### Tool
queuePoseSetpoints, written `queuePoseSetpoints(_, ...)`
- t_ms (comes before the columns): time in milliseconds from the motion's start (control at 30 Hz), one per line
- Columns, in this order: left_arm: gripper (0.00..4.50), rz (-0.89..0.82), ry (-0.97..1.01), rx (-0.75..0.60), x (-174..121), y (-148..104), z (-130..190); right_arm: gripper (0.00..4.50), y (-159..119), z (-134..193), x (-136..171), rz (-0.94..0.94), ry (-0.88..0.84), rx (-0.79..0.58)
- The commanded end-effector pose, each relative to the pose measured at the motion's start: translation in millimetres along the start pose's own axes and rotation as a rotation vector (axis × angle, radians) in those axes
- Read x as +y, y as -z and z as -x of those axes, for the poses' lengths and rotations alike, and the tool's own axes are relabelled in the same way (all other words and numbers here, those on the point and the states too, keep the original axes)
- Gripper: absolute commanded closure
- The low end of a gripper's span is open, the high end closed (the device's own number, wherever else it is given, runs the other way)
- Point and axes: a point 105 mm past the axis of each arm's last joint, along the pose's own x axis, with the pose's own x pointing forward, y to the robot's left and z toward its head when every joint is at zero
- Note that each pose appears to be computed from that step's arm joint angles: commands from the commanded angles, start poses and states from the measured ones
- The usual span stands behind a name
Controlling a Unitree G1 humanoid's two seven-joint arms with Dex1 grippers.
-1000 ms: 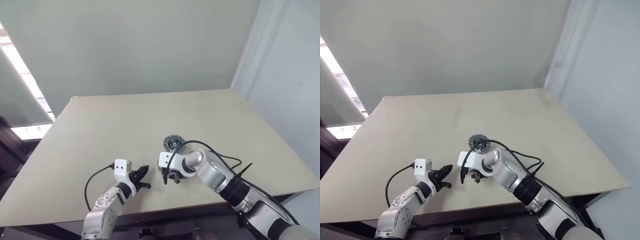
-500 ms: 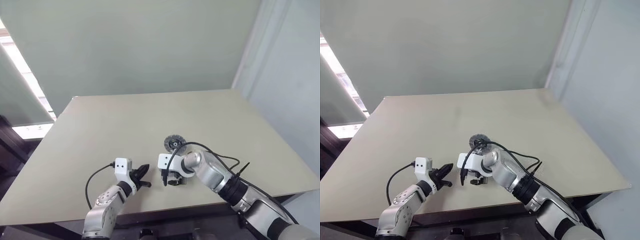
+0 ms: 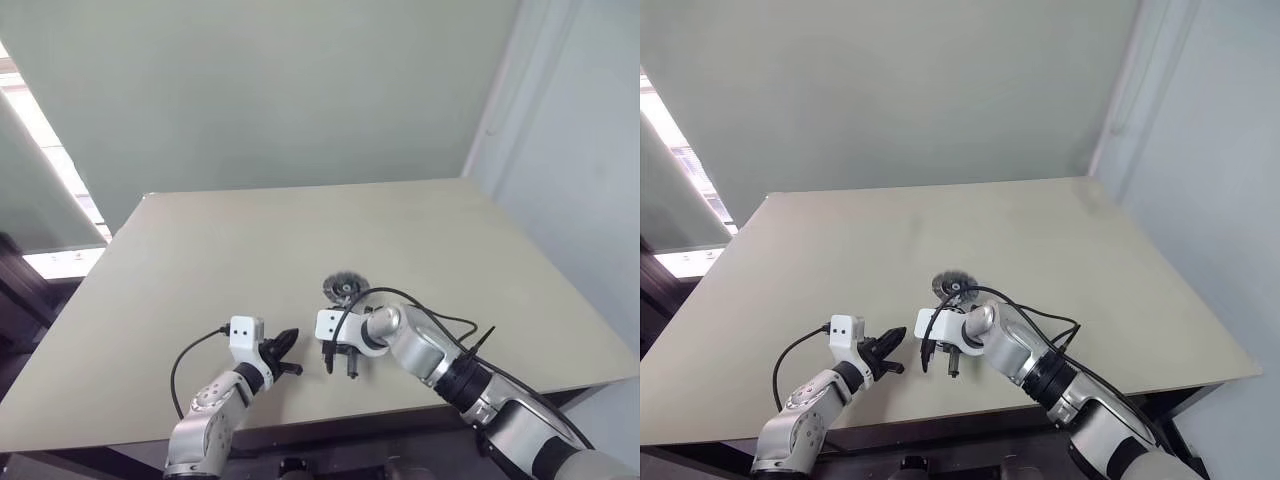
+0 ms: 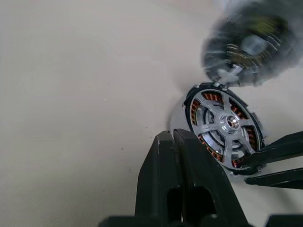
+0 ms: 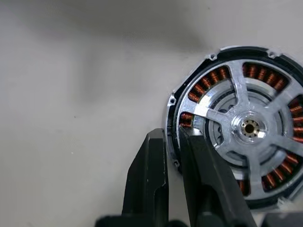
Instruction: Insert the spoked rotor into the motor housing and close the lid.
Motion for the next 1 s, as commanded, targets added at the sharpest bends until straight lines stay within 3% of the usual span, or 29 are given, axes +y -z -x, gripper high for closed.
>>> queuePoseSetpoints(33,4.50,-0.024,0.019,-0.052,-5.7,-14.0,-0.3,4.45,-5.8,2.9,-7.5,0.011,0.036,-0.019)
queuePoseSetpoints(233,4.50,-0.022,0.017,-0.055,-5.5,-14.1,-0.6,4.45,-12.2,3.7,-10.3,-0.030,0.049,-0.051)
queuePoseSetpoints(333,4.50,-0.022,0.017,-0.054,-5.5,-13.7,-0.8,4.45,-16.8,6.7,-16.5,0.112,0.151,-0.014)
queuePoseSetpoints(1000,4.50,-0.026,-0.012,-0.069,4.5,-18.9,0.8,4.45,-61.5,24.6,6.3,-0.507,0.159,-0.128)
